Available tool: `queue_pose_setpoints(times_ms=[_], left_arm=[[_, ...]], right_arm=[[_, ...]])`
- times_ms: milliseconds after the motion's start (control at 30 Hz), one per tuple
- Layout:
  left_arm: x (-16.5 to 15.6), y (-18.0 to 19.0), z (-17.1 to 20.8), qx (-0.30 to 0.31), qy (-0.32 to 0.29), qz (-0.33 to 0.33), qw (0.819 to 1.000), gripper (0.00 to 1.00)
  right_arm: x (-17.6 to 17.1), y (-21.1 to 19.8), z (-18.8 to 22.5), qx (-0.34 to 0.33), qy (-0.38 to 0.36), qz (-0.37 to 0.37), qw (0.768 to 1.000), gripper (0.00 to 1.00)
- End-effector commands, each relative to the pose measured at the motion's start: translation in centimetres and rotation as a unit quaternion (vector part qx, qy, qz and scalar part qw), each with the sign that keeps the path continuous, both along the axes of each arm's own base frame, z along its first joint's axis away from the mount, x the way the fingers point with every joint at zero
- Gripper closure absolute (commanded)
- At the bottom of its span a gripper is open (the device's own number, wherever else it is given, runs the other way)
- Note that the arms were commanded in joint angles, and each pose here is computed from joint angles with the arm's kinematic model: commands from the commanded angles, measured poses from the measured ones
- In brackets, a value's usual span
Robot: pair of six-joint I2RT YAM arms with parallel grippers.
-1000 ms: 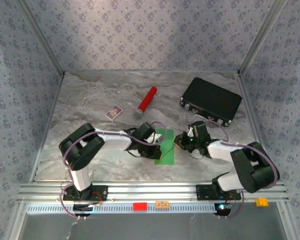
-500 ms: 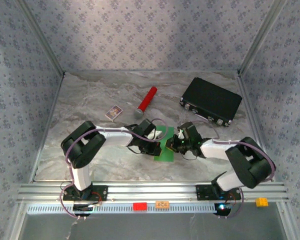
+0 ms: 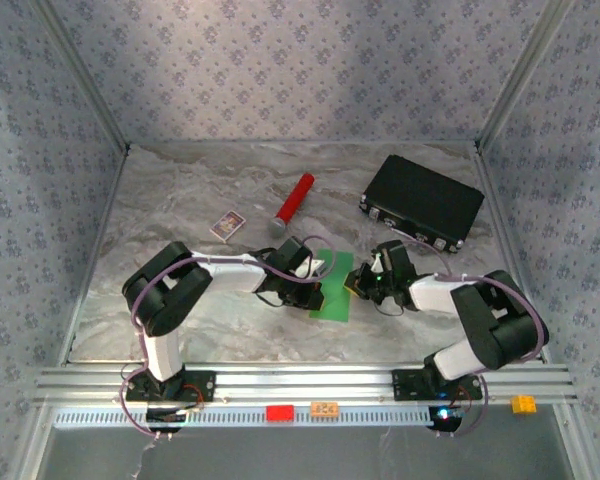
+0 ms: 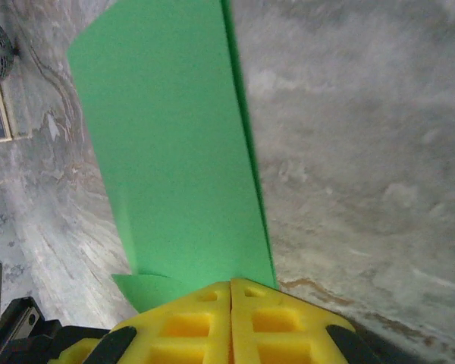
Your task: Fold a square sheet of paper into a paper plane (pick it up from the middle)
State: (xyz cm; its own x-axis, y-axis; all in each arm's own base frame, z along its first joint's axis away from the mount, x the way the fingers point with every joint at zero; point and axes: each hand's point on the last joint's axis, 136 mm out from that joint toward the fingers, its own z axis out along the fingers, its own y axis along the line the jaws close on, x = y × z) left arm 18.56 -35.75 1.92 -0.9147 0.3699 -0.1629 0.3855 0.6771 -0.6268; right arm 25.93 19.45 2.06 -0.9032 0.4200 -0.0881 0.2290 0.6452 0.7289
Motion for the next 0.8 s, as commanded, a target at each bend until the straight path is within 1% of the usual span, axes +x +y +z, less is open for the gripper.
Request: queue_pose_setpoints(times_ms=[0, 133, 267, 367, 467, 600, 767], left_arm=[[-0.3, 1.4, -1.9, 0.037, 0.014, 0.005, 0.999, 1.00], [-0.2, 1.2, -1.7, 0.033, 0.012, 0.006, 0.999, 1.00], [-0.1, 1.0, -1.6, 0.029, 0.011, 0.006, 1.000, 1.00], [0.0, 0.9, -1.3, 0.025, 0.011, 0.007, 1.000, 1.00], [0.1, 0.5, -0.7, 0.014, 0.011, 0.008, 1.000, 1.00], [0.6, -0.4, 1.0, -0.008, 0.002, 0.008, 1.000, 1.00], [1.5, -1.9, 3.5, -0.043, -0.010, 0.011, 0.999, 1.00]], right_arm=[[0.4, 0.3, 1.5, -0.006, -0.025, 0.004, 1.000, 0.90], [0.1, 1.5, 2.6, -0.008, -0.042, 0.014, 0.999, 0.89], [-0.8, 2.9, 2.2, -0.007, -0.034, 0.033, 0.999, 0.89], [-1.3, 2.8, 1.1, -0.016, -0.023, 0.030, 0.999, 0.89], [-1.9, 2.5, -0.3, -0.025, 0.004, 0.033, 0.999, 0.90], [-2.6, 1.7, -2.2, -0.042, 0.029, 0.032, 0.998, 0.92], [-2.9, 1.0, -2.7, -0.057, 0.033, 0.031, 0.997, 0.92]])
